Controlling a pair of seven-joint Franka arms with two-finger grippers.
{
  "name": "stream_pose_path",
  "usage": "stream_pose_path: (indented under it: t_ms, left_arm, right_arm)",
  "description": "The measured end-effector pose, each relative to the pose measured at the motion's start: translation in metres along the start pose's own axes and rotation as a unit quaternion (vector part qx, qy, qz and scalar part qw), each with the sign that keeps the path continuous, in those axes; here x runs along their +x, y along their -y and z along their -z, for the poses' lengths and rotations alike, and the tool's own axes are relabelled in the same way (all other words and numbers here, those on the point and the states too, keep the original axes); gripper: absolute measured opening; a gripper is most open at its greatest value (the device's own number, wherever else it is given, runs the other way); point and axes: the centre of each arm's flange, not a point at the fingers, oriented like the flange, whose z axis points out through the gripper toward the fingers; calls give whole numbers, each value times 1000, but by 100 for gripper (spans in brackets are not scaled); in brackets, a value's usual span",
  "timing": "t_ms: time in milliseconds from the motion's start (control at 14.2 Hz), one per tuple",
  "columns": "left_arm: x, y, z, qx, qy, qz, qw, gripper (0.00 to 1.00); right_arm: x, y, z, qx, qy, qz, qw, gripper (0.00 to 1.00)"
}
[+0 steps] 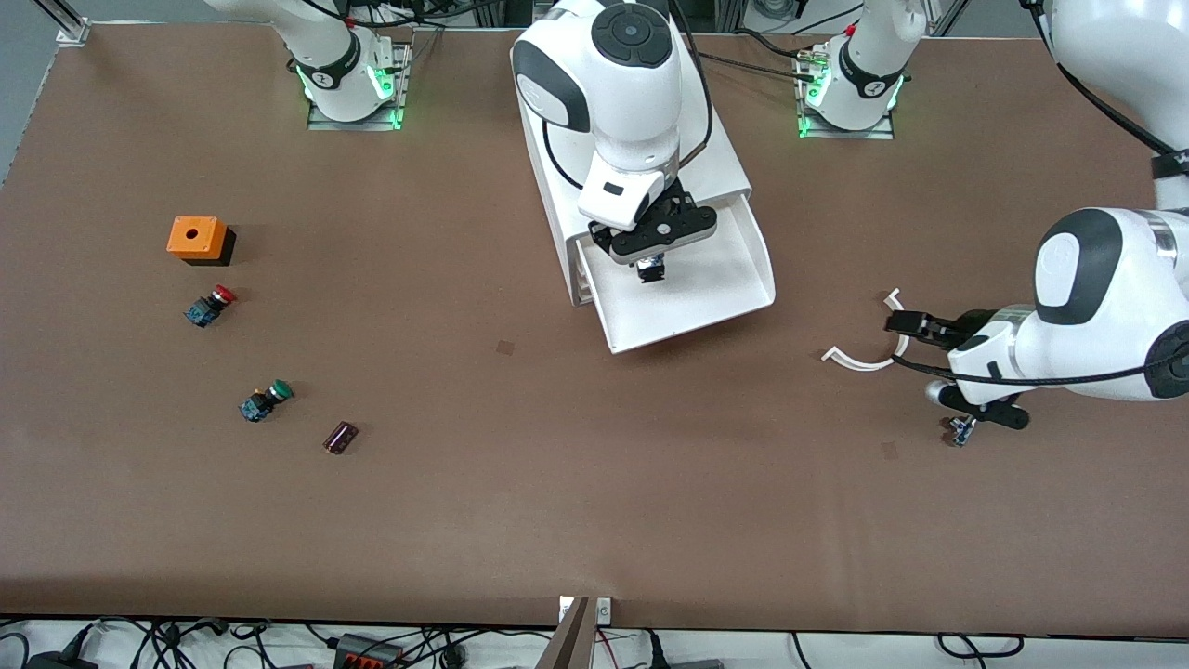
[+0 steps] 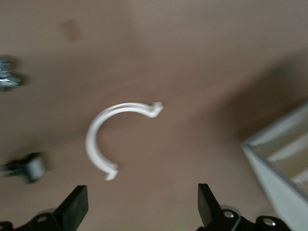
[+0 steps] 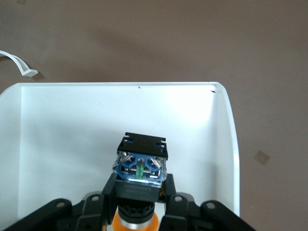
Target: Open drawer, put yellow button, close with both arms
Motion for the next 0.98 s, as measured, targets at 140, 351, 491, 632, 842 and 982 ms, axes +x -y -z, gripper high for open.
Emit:
stream_pose_path:
  t_ms: [140,351,491,632,842,982]
  left_arm:
    - [2,-2,11,33,-6,-3,999,100]
    - [8,-8,19,43,-16,16,999,100]
    - [10,-9,19,42,-18,44,998,100]
    - [11,-10,18,39,-19,68,997,100]
    - [12,-11,17,38,-19,77,996,100]
    - [13,-12,17,31,-20,93,995,100]
  right_arm:
    - [-1,4,-10,1,-1,-3,1000,41]
    - [-7,17,-27,0,4,-1,1000,41]
    - [-8,21,-33,1,2,0,1000,41]
    - [-7,21,-37,3,0,0,1000,41]
    - [-6,22,-38,4,-2,0,1000,41]
    - [-6,22,-39,5,-4,-1,1000,41]
